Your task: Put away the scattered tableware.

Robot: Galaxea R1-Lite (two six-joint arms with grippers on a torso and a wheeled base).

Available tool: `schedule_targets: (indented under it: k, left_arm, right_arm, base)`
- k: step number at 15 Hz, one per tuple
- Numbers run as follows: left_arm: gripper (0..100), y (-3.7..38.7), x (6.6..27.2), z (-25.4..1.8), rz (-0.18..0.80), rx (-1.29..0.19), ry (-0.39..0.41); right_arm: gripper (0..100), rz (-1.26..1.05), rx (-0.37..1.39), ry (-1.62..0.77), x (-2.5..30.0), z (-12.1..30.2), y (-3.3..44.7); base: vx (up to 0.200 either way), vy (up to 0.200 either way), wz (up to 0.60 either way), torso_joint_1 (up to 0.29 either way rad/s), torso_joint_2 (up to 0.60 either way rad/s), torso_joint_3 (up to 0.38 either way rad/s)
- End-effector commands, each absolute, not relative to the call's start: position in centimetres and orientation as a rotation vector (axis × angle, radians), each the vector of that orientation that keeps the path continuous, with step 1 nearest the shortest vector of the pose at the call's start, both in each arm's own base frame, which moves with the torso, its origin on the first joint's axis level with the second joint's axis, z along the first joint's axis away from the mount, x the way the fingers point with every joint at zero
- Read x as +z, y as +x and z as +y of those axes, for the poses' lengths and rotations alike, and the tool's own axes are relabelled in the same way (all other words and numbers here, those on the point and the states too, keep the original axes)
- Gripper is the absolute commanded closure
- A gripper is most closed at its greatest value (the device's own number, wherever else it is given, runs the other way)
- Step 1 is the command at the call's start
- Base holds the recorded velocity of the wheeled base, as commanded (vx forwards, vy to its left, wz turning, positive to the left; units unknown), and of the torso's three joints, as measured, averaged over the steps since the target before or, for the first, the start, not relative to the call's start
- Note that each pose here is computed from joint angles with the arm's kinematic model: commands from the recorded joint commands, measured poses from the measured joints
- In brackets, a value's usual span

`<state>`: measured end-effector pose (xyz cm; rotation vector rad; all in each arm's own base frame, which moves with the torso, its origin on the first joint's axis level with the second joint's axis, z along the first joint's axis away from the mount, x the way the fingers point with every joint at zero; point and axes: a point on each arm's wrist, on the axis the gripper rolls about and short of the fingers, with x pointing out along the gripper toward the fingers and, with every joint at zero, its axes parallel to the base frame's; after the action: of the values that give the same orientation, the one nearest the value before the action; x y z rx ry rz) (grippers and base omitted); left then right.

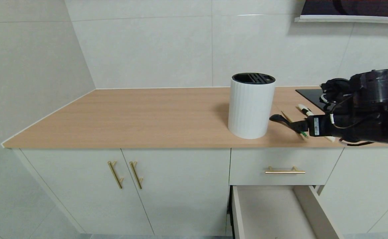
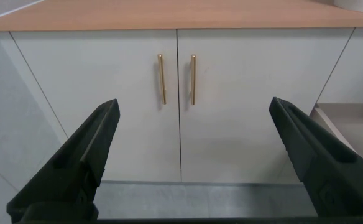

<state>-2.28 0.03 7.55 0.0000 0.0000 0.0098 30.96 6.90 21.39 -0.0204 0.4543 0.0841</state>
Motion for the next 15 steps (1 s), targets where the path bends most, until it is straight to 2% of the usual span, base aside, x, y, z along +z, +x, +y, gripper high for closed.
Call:
schedule_targets:
  k: [1,7,15]
  left_arm:
    - [0,-2.3,7.6,0.0,0.002,0.011,0.0]
    - [0,-2.3,7.6,0.0,0.002,0.011,-0.002]
    - [0,-2.3,7.6,0.0,0.002,0.011,-0.002]
  right_arm:
    - [0,0.514,0.035,-0.013,19.1,6.4,34.1]
    - [0,0.507,-0.066,-0.02,15.8,5.7,37.5]
    - [0,0.523,-0.075,-0.026,15.5,5.5,37.5]
  base:
    - [0.0,0.0,0.0,0.0,0.0,0.0]
    - [0.0,0.0,0.0,0.0,0.0,0.0]
    - [0.0,0.0,0.0,0.0,0.0,0.0]
